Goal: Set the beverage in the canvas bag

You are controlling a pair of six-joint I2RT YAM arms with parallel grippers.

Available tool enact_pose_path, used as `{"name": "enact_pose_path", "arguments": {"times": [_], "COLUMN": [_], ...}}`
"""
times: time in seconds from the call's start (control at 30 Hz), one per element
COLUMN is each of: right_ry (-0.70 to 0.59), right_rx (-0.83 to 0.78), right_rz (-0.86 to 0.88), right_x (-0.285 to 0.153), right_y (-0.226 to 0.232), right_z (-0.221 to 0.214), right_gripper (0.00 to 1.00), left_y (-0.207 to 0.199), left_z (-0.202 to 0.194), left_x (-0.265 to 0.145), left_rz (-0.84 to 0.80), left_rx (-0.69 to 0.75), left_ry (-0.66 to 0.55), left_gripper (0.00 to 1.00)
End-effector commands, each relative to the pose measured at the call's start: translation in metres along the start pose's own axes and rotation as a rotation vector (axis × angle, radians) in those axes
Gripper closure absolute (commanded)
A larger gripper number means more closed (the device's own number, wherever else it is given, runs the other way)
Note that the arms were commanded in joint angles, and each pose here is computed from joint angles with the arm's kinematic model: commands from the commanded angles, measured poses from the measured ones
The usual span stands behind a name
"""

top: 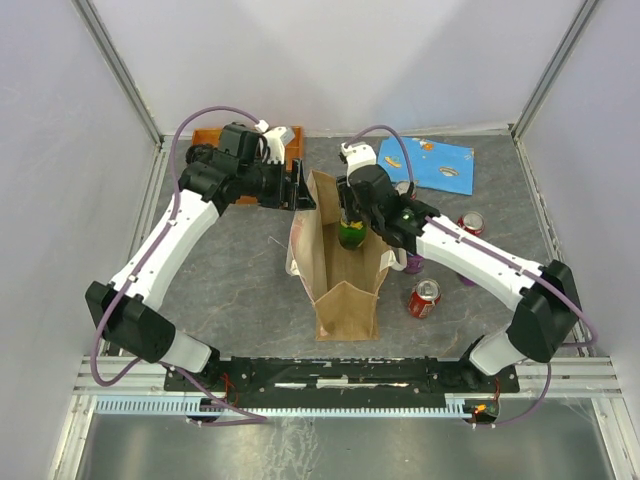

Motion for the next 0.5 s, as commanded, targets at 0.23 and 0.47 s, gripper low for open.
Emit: {"name": "enact_pose_path", "arguments": {"times": [0.23, 0.47], "right_ry": [-0.198, -0.202], "right_rx": [0.06, 0.035], "right_rz": [-0.12, -0.177], "right_x": [0.022, 0.035], "right_y": [-0.003, -0.004], "right_z": [0.012, -0.003], "right_gripper": [1.0, 1.0], "left_y": [0.012, 0.016], "left_z": [-0.011, -0.02], "left_x": [0.013, 0.014], "left_rz": [0.01, 0.019], "left_rx": [0.053, 0.046], "left_ry": [0.029, 0.046], "left_gripper": [0.24, 0.24]}}
Point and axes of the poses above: each gripper's point midway between its finger pads, its own x axis out along the fingers, its own y axis along the line the jaws close on, z = x × y, the point moved 9 cm from there along -x, back along the fingers, and after that the axes turned 12 degrees about -x, right-handed, at the moved point
